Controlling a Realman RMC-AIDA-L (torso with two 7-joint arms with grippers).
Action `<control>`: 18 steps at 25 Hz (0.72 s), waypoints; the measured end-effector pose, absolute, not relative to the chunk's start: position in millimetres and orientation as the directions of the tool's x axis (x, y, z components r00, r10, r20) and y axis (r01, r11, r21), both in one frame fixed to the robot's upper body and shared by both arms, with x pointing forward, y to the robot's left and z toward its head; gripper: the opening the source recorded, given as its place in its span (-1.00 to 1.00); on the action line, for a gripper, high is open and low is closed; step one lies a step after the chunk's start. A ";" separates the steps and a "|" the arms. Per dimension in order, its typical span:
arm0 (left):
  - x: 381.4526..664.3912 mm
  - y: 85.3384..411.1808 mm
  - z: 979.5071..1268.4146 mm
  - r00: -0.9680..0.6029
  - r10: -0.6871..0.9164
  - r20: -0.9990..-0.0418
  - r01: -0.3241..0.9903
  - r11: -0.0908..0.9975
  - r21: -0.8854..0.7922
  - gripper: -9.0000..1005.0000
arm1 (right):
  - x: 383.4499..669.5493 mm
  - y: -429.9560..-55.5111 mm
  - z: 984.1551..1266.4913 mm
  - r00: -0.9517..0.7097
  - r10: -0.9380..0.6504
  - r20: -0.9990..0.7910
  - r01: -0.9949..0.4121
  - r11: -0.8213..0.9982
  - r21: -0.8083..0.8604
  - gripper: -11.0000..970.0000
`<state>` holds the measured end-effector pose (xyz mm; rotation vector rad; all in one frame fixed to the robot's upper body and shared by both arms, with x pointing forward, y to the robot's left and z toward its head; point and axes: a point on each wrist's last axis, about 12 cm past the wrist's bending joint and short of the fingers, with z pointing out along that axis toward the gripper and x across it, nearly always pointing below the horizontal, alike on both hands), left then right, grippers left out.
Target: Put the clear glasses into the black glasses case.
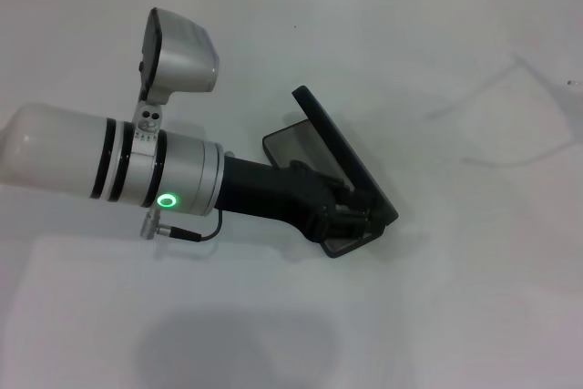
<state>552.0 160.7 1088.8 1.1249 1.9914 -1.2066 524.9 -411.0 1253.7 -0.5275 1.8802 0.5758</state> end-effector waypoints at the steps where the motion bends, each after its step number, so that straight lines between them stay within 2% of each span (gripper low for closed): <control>1: 551.9 160.4 1088.9 -0.500 0.372 -0.782 0.866 0.247 -0.435 -0.24 | 524.9 -411.0 1253.7 -0.351 -0.094 -0.932 -0.600 0.787 0.147 -0.87; 18: 550.5 136.8 1089.3 -0.474 0.381 -0.794 0.880 0.213 -0.424 -0.24 | 525.8 -412.4 1248.0 -0.360 -0.085 -0.929 -0.608 0.777 0.165 -0.87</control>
